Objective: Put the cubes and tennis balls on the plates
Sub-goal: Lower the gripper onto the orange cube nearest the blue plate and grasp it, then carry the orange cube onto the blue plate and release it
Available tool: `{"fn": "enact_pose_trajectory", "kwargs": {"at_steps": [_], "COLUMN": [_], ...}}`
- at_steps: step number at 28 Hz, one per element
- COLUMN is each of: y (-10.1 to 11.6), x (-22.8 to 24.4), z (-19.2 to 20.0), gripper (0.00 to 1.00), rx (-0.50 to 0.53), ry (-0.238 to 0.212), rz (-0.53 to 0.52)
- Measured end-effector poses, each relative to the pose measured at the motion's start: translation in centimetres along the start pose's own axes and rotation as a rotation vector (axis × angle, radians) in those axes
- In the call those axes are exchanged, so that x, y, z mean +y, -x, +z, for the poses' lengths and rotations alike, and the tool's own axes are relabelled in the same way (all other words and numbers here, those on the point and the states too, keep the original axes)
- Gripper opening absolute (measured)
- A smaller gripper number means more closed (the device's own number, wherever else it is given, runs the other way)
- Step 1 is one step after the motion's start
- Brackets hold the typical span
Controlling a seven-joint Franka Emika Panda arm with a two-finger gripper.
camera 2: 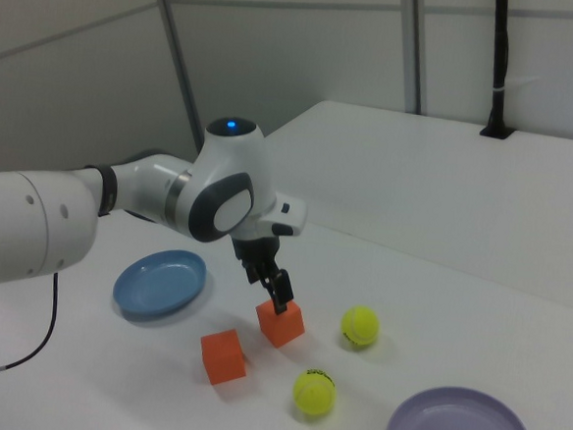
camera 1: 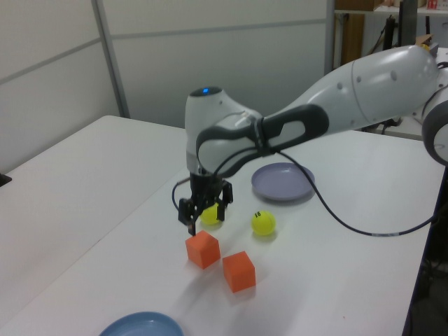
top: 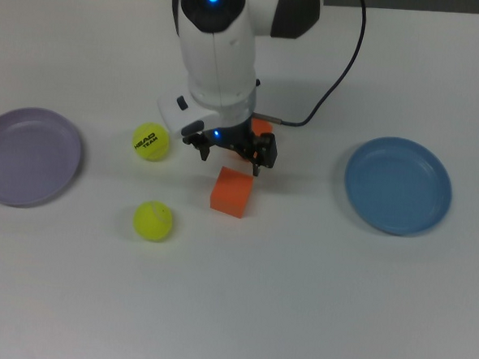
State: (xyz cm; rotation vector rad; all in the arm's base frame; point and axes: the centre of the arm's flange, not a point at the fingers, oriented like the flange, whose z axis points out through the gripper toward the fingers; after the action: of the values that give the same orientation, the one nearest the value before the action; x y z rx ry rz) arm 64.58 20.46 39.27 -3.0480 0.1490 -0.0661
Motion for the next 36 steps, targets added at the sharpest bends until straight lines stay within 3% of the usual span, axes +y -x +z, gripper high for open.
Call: {"fn": "enact_pose_trajectory", "kwargs": {"at_steps": [10,23,27,28,33,36], "y": [-0.3,0.0,0.0,-0.1,-0.3,-0.1], "x": [-1.1,-1.6,-1.9,-2.0,-2.3,-3.3], "z": [4.7,5.7,6.0,6.0,5.5,4.5], "gripper": [1.0,1.0,0.9,0.8,0.63,0.62], "rx": [0.025,0.014,0.026,0.036,0.053,0.066], "ry": [0.037,0.046,0.047,0.043,0.033,0.019], "rz": [-0.001,-0.005,0.002,0.01,0.02,0.008]}}
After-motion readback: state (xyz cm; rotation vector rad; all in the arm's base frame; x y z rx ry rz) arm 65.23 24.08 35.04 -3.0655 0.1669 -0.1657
